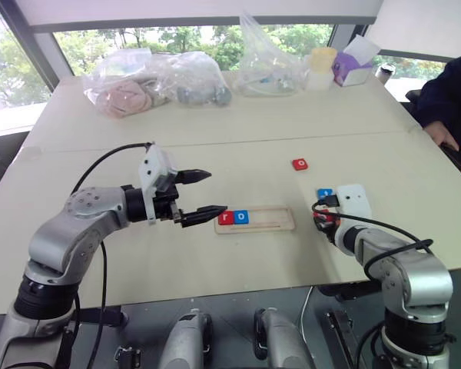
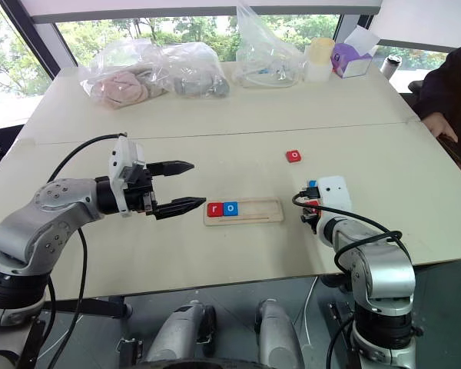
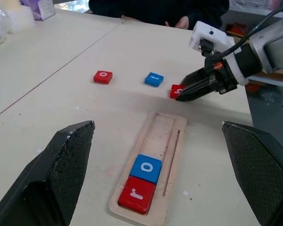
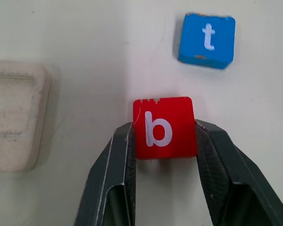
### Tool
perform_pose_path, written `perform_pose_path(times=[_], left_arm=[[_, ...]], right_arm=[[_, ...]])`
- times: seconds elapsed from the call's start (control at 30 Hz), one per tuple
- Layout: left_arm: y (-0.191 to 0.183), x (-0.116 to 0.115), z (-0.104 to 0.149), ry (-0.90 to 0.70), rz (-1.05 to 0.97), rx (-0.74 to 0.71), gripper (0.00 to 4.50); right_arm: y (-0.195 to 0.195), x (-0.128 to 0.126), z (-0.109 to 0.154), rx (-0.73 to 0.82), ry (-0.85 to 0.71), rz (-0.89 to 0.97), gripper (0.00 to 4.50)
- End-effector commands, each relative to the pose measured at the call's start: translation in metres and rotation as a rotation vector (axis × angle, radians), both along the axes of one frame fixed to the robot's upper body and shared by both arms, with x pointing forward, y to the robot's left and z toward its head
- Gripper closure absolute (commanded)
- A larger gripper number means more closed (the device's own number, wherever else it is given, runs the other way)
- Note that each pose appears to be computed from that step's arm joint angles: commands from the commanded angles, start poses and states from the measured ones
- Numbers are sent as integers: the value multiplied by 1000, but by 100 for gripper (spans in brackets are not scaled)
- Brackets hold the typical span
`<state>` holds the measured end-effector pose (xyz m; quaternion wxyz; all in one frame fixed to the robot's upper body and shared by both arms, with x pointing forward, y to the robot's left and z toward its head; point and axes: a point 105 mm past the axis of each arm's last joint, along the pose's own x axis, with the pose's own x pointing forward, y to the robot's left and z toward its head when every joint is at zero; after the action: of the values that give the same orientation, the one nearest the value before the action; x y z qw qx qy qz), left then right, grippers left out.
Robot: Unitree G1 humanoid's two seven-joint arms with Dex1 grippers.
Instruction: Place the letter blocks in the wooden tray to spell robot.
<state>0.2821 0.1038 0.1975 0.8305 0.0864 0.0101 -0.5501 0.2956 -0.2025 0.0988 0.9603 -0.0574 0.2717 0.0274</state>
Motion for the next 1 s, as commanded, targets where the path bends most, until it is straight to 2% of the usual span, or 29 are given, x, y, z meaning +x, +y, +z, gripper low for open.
perform_pose_path(times=[0.03,0.1,0.17,0.23,0.27,0.47,0.57,0.73,1.0], left_arm=[[-1,-4,7,-50,-3,7,0],[-2,-5,6,-50,0,10,0],[-1,-5,6,-51,4,11,0],[-1,-5,7,-53,7,9,0],[0,-5,7,-53,9,10,0],[0,-3,7,-58,9,12,0],[0,0,10,-67,15,1,0],[-2,-3,12,-69,11,6,0],[-1,-9,11,-66,12,30,0]], right_arm=[[-4,1,0,-13,-15,-4,334],[-4,1,-2,-13,-11,6,227],[-5,0,-1,-13,-7,20,138],[-3,1,10,-11,-14,108,24],[-2,1,15,-19,-15,167,11],[1,-9,48,-43,-4,665,11],[-13,-10,56,-60,-1,890,11],[-37,-4,39,-124,92,1049,11],[-45,25,21,-200,102,1112,11]])
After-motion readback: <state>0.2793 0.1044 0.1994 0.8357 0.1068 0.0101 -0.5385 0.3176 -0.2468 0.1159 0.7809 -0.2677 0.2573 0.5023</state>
